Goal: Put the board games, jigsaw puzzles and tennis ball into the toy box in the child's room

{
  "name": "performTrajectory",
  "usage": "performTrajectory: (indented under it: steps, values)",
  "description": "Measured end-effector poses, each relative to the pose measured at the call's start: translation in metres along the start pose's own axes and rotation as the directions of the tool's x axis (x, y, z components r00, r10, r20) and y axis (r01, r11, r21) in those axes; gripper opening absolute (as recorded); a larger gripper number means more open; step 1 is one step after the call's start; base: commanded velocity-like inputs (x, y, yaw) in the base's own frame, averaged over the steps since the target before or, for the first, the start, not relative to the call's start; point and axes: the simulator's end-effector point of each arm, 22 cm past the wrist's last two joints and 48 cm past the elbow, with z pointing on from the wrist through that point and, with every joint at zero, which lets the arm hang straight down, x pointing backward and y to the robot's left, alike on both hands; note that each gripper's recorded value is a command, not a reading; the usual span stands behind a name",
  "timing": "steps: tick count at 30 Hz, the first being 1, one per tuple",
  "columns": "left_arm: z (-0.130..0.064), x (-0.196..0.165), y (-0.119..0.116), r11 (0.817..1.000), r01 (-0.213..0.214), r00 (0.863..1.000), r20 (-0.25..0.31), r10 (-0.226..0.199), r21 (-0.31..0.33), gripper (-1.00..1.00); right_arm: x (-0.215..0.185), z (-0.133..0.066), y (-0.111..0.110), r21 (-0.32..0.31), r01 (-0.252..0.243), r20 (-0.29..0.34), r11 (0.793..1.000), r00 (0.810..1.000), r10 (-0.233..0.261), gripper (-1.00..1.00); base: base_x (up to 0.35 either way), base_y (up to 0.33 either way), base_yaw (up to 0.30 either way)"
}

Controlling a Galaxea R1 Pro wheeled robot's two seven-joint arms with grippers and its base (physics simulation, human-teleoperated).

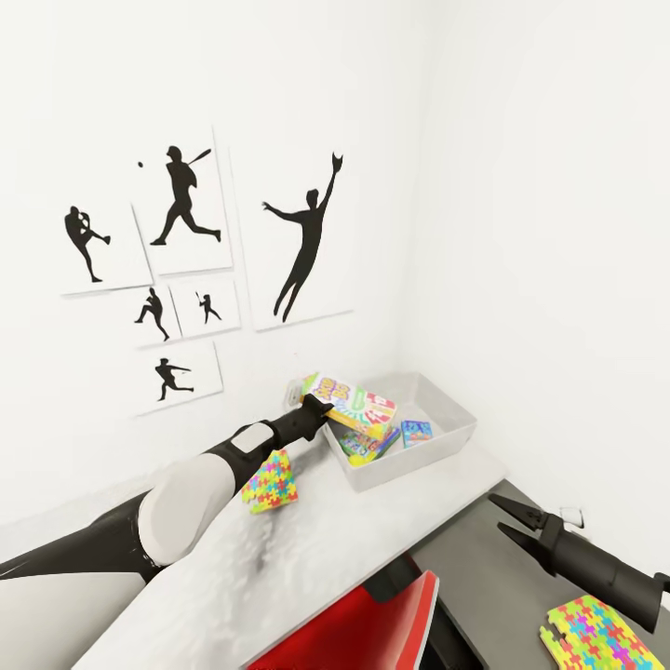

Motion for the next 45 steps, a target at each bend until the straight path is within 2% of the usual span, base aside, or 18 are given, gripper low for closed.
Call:
performTrajectory:
  steps: [6,9,12,13,14,17,18,19,21,22,25,28,34,41,45]
  values:
    - [0.002,0.006,0.004,1.0,0.018,0.999,-0.032,-0.018,-0.003,-1.0,0.0,0.001,-0.004,0.006,-0.006,-0.002,1.0,1.0,0.006,1.0,0.0,0.0,0.0]
    - [0.002,0.005,-0.006,0.999,0.035,0.997,-0.065,-0.034,0.022,-1.0,0.001,0.001,-0.006,0.01,-0.009,-0.004,1.0,1.0,0.009,1.0,0.0,0.0,0.0]
    - [-0.002,-0.009,-0.028,0.997,0.031,0.996,-0.081,-0.025,0.069,-1.0,0.001,0.002,-0.008,0.013,-0.011,-0.007,1.0,1.0,0.011,1.0,0.0,0.0,0.0]
    - [-0.003,-0.015,-0.036,0.996,0.016,0.996,-0.087,-0.009,0.084,-1.0,0.002,0.002,-0.009,0.014,-0.012,-0.007,1.0,1.0,0.013,1.0,0.0,0.0,0.0]
    - [-0.005,-0.019,-0.043,0.995,0.022,0.996,-0.086,-0.014,0.099,-1.0,0.002,0.003,-0.009,0.015,-0.013,-0.008,1.0,1.0,0.014,1.0,0.0,0.0,0.0]
    - [-0.007,-0.034,-0.067,0.99,0.006,0.996,-0.087,0.006,0.137,-1.0,0.003,0.004,-0.011,0.018,-0.016,-0.012,1.0,1.0,0.017,1.0,0.0,0.0,0.0]
    - [-0.007,-0.041,-0.083,0.987,0.0,0.996,-0.085,0.014,0.163,-1.0,0.003,0.004,-0.012,0.019,-0.018,-0.012,1.0,1.0,0.018,1.0,0.0,0.0,0.0]
    - [-0.008,-0.051,-0.106,0.978,0.015,0.997,-0.077,0.001,0.206,-1.0,0.003,0.004,-0.012,0.02,-0.018,-0.013,1.0,1.0,0.019,1.0,0.0,0.0,0.0]
    - [-0.008,-0.058,-0.12,0.974,0.01,0.997,-0.072,0.007,0.228,-1.0,0.004,0.005,-0.014,0.023,-0.021,-0.014,1.0,1.0,0.021,1.0,0.0,0.0,0.0]
    - [-0.009,-0.064,-0.134,0.965,0.029,0.998,-0.064,-0.013,0.259,-1.0,0.004,0.005,-0.014,0.024,-0.022,-0.015,0.999,1.0,0.022,1.0,0.0,0.0,0.0]
    - [-0.01,-0.077,-0.152,0.95,0.072,0.997,-0.045,-0.061,0.304,-1.0,0.005,0.006,-0.016,0.027,-0.024,-0.018,0.999,1.0,0.025,1.0,0.0,0.0,0.0]
    - [-0.008,-0.088,-0.15,0.951,0.08,0.997,-0.006,-0.082,0.3,-1.0,0.006,0.007,-0.018,0.031,-0.027,-0.02,0.999,0.999,0.027,1.0,0.0,0.0,0.0]
    - [-0.004,-0.108,-0.137,0.962,0.062,0.992,0.088,-0.088,0.265,-1.0,0.007,0.008,-0.022,0.038,-0.032,-0.022,0.999,0.999,0.033,1.0,0.0,0.0,0.0]
    - [0.002,-0.107,-0.124,0.967,0.072,0.992,0.088,-0.096,0.245,-1.0,0.008,0.009,-0.027,0.046,-0.039,-0.026,0.998,0.999,0.04,1.0,0.0,0.0,0.0]
    - [0.012,-0.085,-0.099,0.973,0.119,0.991,0.038,-0.129,0.2,-1.0,0.008,0.009,-0.03,0.051,-0.042,-0.027,0.998,0.999,0.044,1.0,0.0,0.0,0.0]
